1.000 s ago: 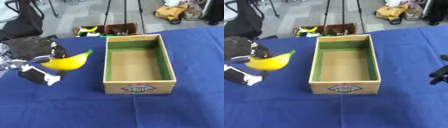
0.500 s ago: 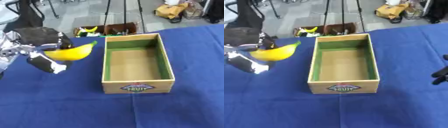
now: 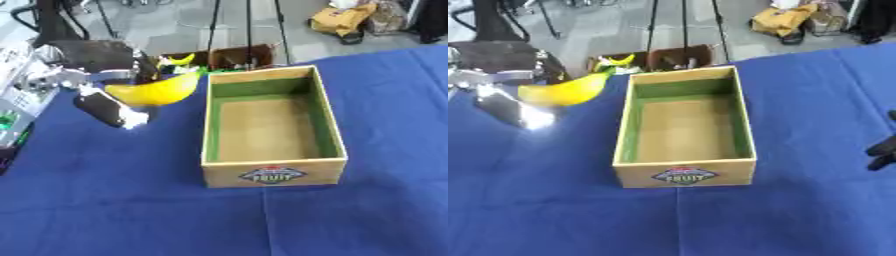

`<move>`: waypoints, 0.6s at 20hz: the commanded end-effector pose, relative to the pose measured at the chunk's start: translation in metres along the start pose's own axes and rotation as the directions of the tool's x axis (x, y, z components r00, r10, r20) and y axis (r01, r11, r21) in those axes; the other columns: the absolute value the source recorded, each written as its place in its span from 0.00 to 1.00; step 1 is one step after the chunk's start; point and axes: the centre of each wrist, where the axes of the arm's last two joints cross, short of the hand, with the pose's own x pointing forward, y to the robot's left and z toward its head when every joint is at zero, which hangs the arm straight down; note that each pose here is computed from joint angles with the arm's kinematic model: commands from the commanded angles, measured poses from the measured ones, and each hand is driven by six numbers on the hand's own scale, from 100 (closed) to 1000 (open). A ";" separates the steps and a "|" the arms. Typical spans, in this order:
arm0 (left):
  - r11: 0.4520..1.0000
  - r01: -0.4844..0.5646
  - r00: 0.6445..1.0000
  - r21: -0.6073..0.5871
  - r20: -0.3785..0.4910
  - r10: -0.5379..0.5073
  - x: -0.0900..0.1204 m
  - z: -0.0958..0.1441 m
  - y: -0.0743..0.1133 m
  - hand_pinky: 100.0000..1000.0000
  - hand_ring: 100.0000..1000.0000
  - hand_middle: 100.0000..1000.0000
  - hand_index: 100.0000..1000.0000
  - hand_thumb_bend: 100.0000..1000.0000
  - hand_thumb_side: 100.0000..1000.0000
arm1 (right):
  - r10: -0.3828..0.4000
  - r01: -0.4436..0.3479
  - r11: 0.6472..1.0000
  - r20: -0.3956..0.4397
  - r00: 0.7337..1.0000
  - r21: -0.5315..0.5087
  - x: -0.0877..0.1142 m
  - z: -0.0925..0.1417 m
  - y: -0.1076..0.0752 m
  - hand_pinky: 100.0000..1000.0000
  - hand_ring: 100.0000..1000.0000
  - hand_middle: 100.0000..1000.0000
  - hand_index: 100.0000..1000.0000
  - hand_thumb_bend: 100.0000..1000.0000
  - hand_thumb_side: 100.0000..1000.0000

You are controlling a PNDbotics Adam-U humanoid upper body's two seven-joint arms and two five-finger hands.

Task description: Pick up objects on the table and place them in the box.

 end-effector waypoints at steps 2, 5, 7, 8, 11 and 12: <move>1.000 0.011 1.000 0.007 -0.007 -0.011 -0.005 -0.005 0.013 0.43 0.56 0.48 0.59 0.00 0.54 | 0.026 -0.026 1.000 0.023 0.999 0.017 0.005 -0.003 -0.003 0.33 0.46 0.36 0.75 0.00 0.88; 1.000 0.007 1.000 0.014 0.000 -0.007 -0.006 -0.014 0.018 0.42 0.56 0.48 0.59 0.00 0.54 | 0.022 -0.023 1.000 0.025 0.999 0.019 0.006 -0.004 -0.002 0.33 0.46 0.36 0.75 0.00 0.88; 1.000 0.004 1.000 0.018 0.009 -0.004 -0.006 -0.018 0.021 0.42 0.56 0.48 0.59 0.00 0.55 | 0.021 -0.021 1.000 0.027 0.999 0.020 0.006 -0.004 -0.002 0.33 0.46 0.36 0.75 0.00 0.88; 1.000 0.001 1.000 0.022 0.016 -0.002 -0.005 -0.021 0.022 0.42 0.56 0.48 0.59 0.00 0.55 | 0.021 -0.021 1.000 0.028 0.999 0.021 0.007 -0.005 -0.002 0.33 0.46 0.36 0.75 0.00 0.88; 0.999 -0.008 0.999 0.037 0.032 0.006 -0.003 -0.028 0.028 0.42 0.56 0.48 0.59 0.00 0.55 | 0.018 -0.019 1.000 0.034 0.999 0.024 0.008 -0.006 -0.001 0.33 0.46 0.36 0.75 0.00 0.88; 0.999 -0.010 0.999 0.042 0.038 0.008 -0.002 -0.031 0.029 0.41 0.56 0.48 0.59 0.00 0.56 | 0.018 -0.019 1.000 0.037 0.999 0.024 0.008 -0.007 -0.001 0.33 0.46 0.36 0.75 0.00 0.88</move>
